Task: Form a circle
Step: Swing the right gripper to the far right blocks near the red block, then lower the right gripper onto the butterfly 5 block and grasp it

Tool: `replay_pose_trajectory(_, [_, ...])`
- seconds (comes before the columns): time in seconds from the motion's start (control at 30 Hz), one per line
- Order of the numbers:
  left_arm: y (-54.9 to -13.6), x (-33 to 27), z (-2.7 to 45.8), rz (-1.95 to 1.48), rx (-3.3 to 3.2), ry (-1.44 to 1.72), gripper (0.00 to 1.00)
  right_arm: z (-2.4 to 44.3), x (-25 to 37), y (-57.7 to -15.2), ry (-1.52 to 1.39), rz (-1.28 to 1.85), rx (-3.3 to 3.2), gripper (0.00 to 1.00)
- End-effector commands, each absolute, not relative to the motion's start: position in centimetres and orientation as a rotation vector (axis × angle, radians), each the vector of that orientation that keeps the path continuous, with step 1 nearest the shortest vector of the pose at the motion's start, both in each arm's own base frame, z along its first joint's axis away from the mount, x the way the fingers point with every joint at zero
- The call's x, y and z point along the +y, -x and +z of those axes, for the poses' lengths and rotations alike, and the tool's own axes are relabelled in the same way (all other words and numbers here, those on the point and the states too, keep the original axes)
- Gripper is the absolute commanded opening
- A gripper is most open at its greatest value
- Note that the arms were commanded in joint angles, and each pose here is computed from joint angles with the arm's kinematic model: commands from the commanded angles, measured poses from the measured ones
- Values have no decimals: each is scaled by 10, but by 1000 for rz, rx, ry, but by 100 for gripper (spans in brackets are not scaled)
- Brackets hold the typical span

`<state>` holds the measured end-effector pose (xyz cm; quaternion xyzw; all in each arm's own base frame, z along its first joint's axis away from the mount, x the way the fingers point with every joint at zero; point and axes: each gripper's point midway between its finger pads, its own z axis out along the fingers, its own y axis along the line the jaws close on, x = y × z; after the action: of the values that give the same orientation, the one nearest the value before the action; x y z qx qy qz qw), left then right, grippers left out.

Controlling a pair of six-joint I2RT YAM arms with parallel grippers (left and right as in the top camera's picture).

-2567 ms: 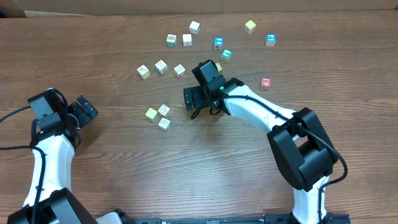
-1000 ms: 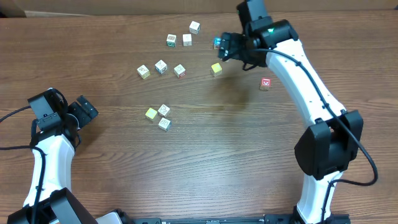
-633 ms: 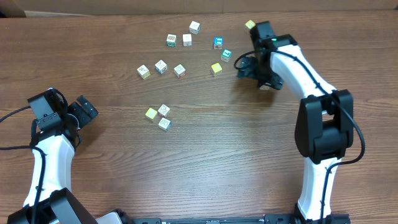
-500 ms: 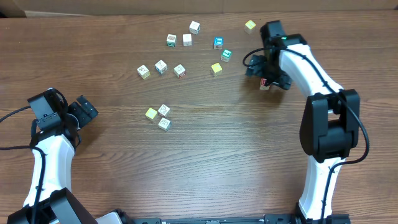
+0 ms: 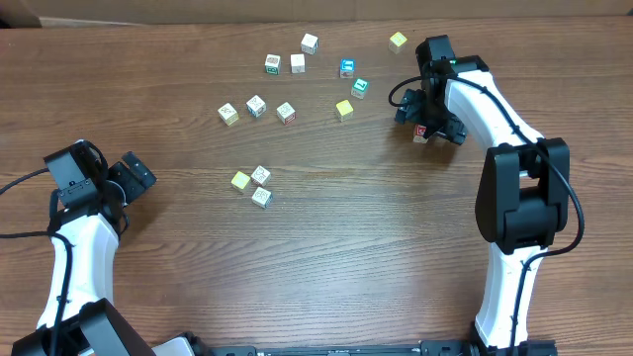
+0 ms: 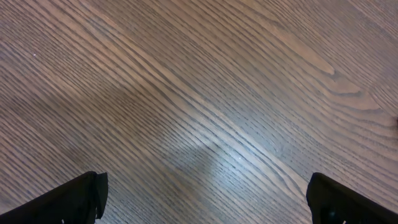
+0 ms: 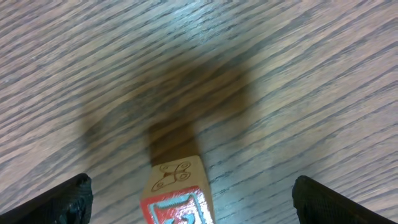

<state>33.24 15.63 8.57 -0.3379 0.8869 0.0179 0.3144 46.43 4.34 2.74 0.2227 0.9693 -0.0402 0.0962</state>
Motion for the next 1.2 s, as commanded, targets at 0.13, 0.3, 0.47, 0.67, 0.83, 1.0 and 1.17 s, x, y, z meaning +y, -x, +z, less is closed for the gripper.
replay_pose_trajectory(0.13, [-332,157,90,42,2319,899,100,31,38,-471,-674,-144,2840,100])
replay_pose_trajectory(0.3, [-332,157,90,42,2319,899,100,39,30,-476,-704,-129,2824,100])
replay_pose_trajectory(0.47, [-332,157,90,42,2319,899,100,38,31,-476,-706,52,2876,100])
replay_pose_trajectory(0.67, [-332,157,90,42,2319,899,100,38,23,-471,-665,245,2933,100])
replay_pose_trajectory(0.83, [-332,157,90,42,2319,899,100,37,0,-462,-751,230,2950,100])
replay_pose_trajectory(1.0, [-332,157,90,42,2319,899,99,34,-6,-452,-732,214,2990,100])
replay_pose_trajectory(1.17, [-332,157,90,42,2319,899,100,22,3,-442,-618,144,3046,99])
